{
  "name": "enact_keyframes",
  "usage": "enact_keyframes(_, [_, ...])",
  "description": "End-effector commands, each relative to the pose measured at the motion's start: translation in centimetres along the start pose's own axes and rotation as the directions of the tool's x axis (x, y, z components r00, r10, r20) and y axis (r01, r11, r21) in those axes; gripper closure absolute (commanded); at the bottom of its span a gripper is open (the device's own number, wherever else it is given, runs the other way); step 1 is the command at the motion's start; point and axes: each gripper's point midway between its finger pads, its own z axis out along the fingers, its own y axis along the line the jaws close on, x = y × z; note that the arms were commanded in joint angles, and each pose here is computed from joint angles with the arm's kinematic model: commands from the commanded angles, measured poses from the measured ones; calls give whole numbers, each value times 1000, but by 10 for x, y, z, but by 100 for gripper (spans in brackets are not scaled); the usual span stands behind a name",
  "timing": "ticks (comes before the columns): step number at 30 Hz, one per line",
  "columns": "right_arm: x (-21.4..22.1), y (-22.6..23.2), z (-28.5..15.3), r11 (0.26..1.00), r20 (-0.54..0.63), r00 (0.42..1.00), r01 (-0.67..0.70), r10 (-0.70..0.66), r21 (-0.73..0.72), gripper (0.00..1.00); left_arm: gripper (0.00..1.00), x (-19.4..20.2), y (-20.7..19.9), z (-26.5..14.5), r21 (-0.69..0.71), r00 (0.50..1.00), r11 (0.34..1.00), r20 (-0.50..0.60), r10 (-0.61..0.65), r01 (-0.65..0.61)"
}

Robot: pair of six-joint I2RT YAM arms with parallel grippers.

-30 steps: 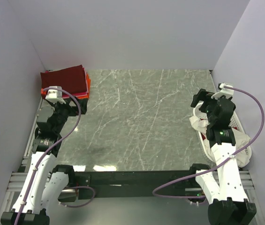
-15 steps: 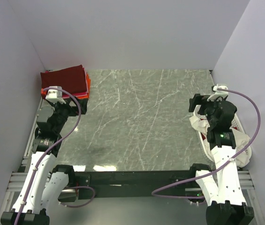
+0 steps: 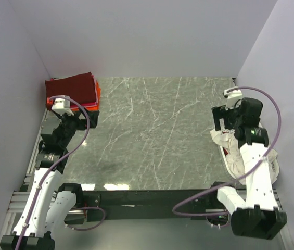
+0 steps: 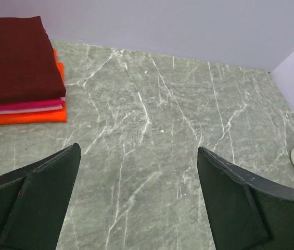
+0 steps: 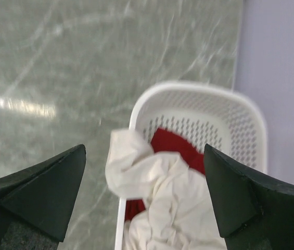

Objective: Fold and stack the t-shirts
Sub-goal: Grab the tshirt from the pile

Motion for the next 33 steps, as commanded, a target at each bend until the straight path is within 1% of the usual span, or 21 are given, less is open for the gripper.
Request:
enact_keyframes(1, [54, 7, 6, 998, -243, 970, -8, -9, -66, 0, 1, -24, -18, -4, 61, 998, 998, 54, 12, -15])
enact_keyframes(2, [62, 4, 2, 997, -284, 959, -13, -11, -82, 0, 1, -22, -17, -3, 56, 999, 998, 44, 15, -17])
enact_keyframes(4, [75, 12, 0, 985, -354, 935, -46, -17, -167, 0, 0, -20, -17, -1, 55, 999, 998, 32, 16, -18])
enact_keyframes(5, [78, 7, 2, 982, -378, 925, -32, -42, -188, 1, 1, -19, -17, 1, 55, 1000, 998, 23, 16, -17])
enact_keyframes(7, [89, 13, -1, 965, -431, 899, -48, -70, -257, 7, 1, -16, -17, 2, 58, 1000, 998, 12, 18, -19])
enact_keyframes(8, [95, 15, 4, 955, -454, 886, -46, -96, -292, 8, 1, -16, -18, 2, 60, 1000, 998, 10, 18, -18])
enact_keyframes(11, [107, 21, 12, 943, -486, 867, -67, -106, -326, 15, 1, -16, -18, 2, 61, 1000, 998, 8, 18, -18])
enact_keyframes(15, [115, 21, 28, 943, -492, 865, -77, -97, -323, 18, 1, -13, -16, 3, 55, 1000, 998, 4, 18, -18])
enact_keyframes(18, [118, 25, 33, 936, -495, 864, -95, -92, -340, 24, 0, -14, -16, 4, 52, 1000, 998, 3, 19, -20])
enact_keyframes(19, [118, 26, 35, 934, -495, 864, -99, -91, -344, 28, 0, -14, -15, 4, 49, 1000, 999, 6, 20, -20])
enact_keyframes(21, [121, 28, 38, 928, -500, 862, -111, -89, -356, 32, 1, -13, -14, 4, 45, 1000, 999, 2, 19, -19])
enact_keyframes(24, [123, 33, 42, 918, -513, 855, -140, -78, -372, 49, 1, -13, -13, 5, 42, 1000, 999, 3, 20, -20])
enact_keyframes(25, [123, 34, 42, 916, -515, 854, -145, -75, -375, 58, 1, -11, -12, 5, 35, 1000, 999, -2, 20, -20])
enact_keyframes(27, [123, 35, 43, 913, -510, 857, -149, -72, -379, 61, 1, -11, -11, 5, 32, 1000, 999, -1, 22, -22])
enact_keyframes(30, [122, 35, 44, 913, -505, 860, -152, -67, -378, 74, 1, -12, -11, 5, 30, 1000, 999, 3, 25, -26])
enact_keyframes(32, [117, 33, 44, 918, -495, 867, -146, -60, -368, 91, 1, -12, -11, 5, 31, 1000, 999, 4, 26, -26])
enact_keyframes(33, [114, 31, 44, 923, -484, 873, -139, -57, -359, 97, 1, -13, -11, 4, 31, 1000, 999, 5, 28, -28])
